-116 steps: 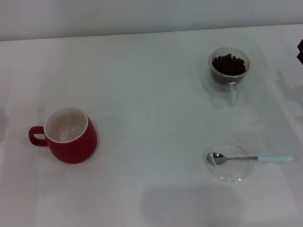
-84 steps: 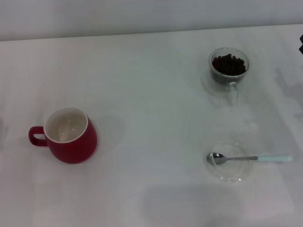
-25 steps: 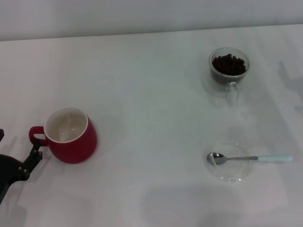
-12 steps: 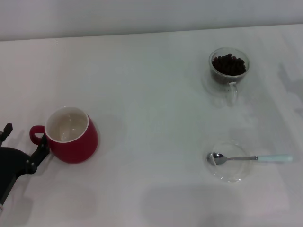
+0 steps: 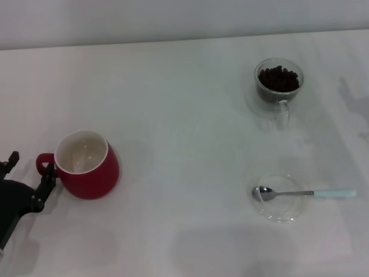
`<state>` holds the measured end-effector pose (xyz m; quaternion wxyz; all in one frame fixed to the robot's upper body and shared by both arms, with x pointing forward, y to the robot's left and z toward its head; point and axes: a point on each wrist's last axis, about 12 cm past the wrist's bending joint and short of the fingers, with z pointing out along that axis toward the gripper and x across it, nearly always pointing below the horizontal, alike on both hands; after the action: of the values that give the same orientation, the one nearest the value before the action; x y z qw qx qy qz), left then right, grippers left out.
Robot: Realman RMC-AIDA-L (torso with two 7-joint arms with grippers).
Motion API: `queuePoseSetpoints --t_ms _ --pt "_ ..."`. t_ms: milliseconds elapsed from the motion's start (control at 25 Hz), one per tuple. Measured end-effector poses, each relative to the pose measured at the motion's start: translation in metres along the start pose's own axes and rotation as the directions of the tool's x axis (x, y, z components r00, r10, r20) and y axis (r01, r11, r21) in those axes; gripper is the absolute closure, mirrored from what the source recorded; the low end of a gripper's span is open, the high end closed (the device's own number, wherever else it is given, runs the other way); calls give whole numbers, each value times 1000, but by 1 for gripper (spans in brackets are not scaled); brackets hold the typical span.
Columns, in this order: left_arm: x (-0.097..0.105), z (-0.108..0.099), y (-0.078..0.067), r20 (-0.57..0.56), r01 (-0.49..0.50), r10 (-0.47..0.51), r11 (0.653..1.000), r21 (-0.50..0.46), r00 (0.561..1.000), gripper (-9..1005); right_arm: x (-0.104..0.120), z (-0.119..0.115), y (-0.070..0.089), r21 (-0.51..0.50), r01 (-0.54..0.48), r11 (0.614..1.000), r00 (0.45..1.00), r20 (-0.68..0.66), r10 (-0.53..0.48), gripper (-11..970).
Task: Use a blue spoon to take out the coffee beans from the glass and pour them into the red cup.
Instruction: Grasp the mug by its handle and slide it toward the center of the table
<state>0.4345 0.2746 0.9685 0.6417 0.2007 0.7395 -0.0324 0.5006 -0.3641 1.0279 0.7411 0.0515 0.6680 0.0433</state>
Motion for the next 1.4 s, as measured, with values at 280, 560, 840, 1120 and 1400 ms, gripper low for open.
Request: queuePoseSetpoints --t_ms 280,560,840,1120,1400 --pt "1 1 0 -9 -3 3 1000 2 1000 349 0 0 0 0 2 1000 1000 2 -2 102" --pt "-1 8 0 -12 -9 9 1000 14 1000 657 -1 1 -1 0 6 1000 1000 5 -6 101" --pt "-4 12 -1 -6 -6 6 1000 17 1000 865 -2 1 -1 -1 9 1000 1000 8 -9 102" --pt "-6 15 -2 2 -3 3 1000 20 1000 892 -3 3 -1 -4 11 1000 1000 11 -11 101" --pt "-9 20 -7 8 16 -17 999 32 1000 911 -3 4 0 -6 11 1000 1000 12 -11 101"
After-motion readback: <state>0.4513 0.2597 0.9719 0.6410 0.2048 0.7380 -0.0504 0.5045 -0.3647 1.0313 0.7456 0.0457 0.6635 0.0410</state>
